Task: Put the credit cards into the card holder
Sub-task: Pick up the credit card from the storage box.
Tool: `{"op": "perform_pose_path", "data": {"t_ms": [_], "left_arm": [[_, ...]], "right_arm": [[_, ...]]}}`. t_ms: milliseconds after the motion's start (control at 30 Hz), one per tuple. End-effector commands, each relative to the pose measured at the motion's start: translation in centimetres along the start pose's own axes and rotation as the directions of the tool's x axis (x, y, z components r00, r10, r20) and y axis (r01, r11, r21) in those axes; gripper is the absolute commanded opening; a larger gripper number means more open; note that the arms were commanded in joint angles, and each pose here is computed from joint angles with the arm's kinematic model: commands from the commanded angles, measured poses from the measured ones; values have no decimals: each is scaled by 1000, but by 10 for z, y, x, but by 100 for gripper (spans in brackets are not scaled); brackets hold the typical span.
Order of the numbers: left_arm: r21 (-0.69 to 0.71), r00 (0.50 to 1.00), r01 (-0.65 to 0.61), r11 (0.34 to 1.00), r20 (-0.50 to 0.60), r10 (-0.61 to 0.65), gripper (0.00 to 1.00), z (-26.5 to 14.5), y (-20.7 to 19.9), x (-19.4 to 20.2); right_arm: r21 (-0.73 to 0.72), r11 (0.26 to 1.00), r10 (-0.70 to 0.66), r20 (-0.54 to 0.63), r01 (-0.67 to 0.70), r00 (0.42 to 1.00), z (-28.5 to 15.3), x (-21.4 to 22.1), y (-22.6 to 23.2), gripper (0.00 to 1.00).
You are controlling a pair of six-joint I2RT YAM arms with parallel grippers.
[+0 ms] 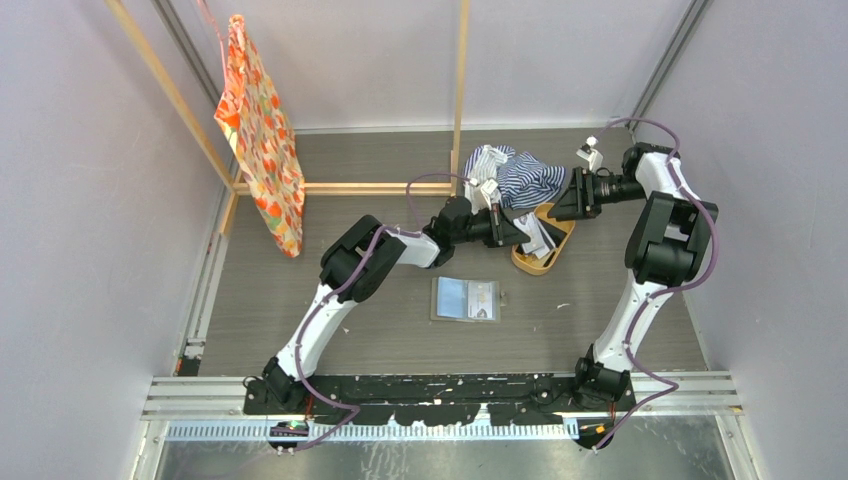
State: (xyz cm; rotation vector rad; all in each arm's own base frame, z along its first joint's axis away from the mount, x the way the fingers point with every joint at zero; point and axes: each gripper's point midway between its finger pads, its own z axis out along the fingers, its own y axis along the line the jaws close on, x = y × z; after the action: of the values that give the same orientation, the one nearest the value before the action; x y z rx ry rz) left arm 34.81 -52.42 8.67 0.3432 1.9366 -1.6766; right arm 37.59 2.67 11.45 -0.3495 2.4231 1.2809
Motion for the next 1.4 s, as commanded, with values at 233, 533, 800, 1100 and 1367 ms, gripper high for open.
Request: {"op": "perform_pose_path", "data": {"t_ms": [233,533,800,1100,1367], "left_arm": [[228,987,-146,963,104,125,0,-3,-56,-42],[260,992,-107,960,89,86,0,7,-53,-43],[215,994,-80,973,86,62,0,15,-37,-41],[187,995,-72,980,84,57,0,17,-29,-40],[179,995,-73,981,79,60,0,15,-25,-37]], "right_arm": [[-210,975,-82,-17,76,997,-4,8,30,67],[-258,963,-95,-45,80,994,-1,19,37,66],[-254,965,-86,-64,67,994,1,18,41,51],[-230,970,-98,-98,73,990,-3,23,38,43],[-202,974,-129,-112,105,985,-11,25,39,38]]}}
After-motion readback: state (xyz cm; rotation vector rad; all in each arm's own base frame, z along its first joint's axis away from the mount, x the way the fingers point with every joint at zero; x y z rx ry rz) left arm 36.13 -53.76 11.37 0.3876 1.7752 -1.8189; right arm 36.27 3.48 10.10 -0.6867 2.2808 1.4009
